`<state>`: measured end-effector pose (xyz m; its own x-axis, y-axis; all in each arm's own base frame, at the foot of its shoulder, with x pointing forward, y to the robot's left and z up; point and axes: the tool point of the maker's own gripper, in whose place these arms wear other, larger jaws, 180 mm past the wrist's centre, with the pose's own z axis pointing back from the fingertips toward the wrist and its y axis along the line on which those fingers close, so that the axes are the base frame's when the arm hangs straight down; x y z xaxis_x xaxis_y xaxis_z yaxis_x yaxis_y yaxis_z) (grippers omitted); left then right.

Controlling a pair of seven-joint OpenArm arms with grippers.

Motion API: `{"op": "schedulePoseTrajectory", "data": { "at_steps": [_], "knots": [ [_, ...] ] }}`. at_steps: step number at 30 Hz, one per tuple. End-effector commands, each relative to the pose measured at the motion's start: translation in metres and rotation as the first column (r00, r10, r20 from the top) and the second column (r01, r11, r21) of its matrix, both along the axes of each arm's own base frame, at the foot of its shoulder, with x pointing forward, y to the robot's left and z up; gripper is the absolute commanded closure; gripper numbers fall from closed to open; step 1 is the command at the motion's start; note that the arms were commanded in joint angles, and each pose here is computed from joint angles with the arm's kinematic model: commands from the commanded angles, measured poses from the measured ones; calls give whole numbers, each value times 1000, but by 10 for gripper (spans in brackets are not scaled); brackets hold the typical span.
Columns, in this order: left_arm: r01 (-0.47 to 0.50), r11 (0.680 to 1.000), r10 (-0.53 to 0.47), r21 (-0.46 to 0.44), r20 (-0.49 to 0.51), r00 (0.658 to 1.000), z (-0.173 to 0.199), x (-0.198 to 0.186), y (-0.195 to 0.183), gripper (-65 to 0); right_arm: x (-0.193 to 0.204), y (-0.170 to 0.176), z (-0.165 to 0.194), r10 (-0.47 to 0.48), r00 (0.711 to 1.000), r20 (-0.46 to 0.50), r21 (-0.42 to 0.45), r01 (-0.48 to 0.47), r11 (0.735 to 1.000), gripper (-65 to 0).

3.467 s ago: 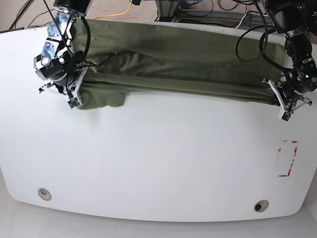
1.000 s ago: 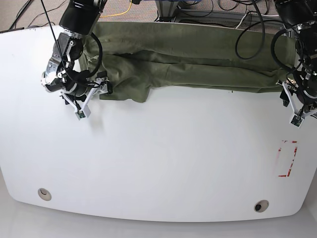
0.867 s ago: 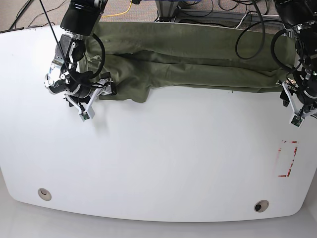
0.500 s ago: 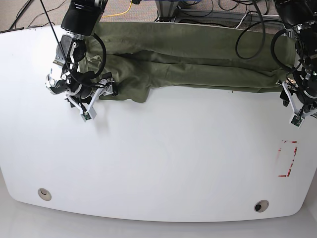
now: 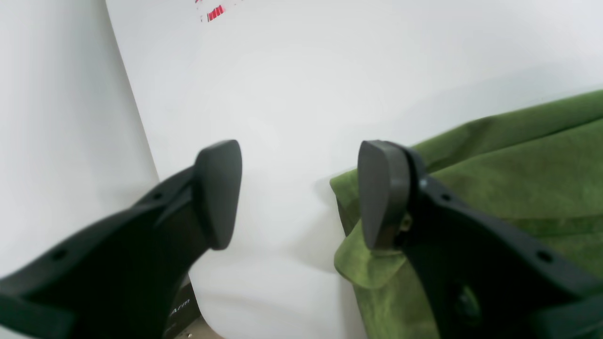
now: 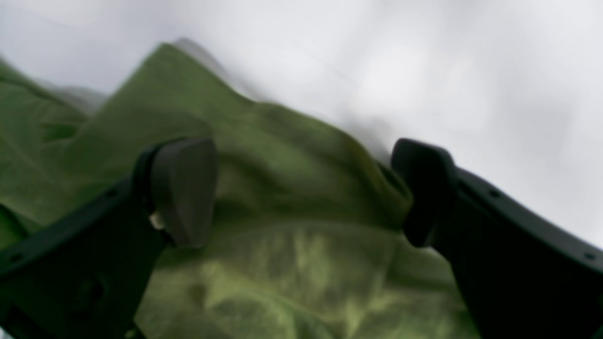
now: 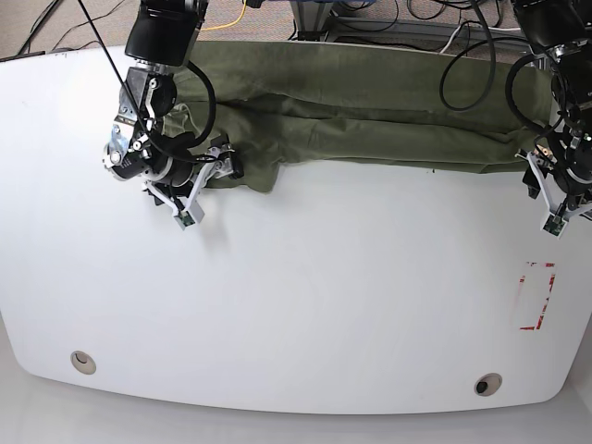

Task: Layout the t-shirt on the table in an organized manner, then fold the t-shirt properly
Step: 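Grasp the folded edge near the sleeve with the right gripper, then pull the folded edge with the right gripper toward the shirt's middle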

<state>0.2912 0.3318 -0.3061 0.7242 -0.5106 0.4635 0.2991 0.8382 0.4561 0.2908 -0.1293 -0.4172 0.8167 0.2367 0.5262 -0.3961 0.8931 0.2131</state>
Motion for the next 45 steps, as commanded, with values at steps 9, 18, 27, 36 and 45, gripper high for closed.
{"op": "schedulePoseTrajectory", "data": {
  "at_steps": [9, 18, 27, 36, 45],
  "knots": [
    [10, 1000, -10, 15, 42, 999, 14, 7, 3, -367, 1, 1, 2, 0, 1000, -4, -3, 0, 1000, -327],
    [10, 1000, -10, 15, 39, 999, 13, 6, 3, -367, 5, 4, 8, 12, 1000, 16, -4, -11, 1000, -24],
    [9, 1000, -8, -11, 39, 999, 7, 6, -5, -367, 4, 32, 42, 116, 987, 107, -9, -116, 993, -10],
    [7, 1000, -7, -18, 35, 999, 4, 5, -7, -367, -18, 52, 71, 177, 972, 155, 124, -197, 972, -13],
    [6, 1000, -5, -24, 32, 999, 2, 5, -9, -367, -63, 63, 73, 243, 962, 125, 296, -270, 916, -13]
  ]
}}
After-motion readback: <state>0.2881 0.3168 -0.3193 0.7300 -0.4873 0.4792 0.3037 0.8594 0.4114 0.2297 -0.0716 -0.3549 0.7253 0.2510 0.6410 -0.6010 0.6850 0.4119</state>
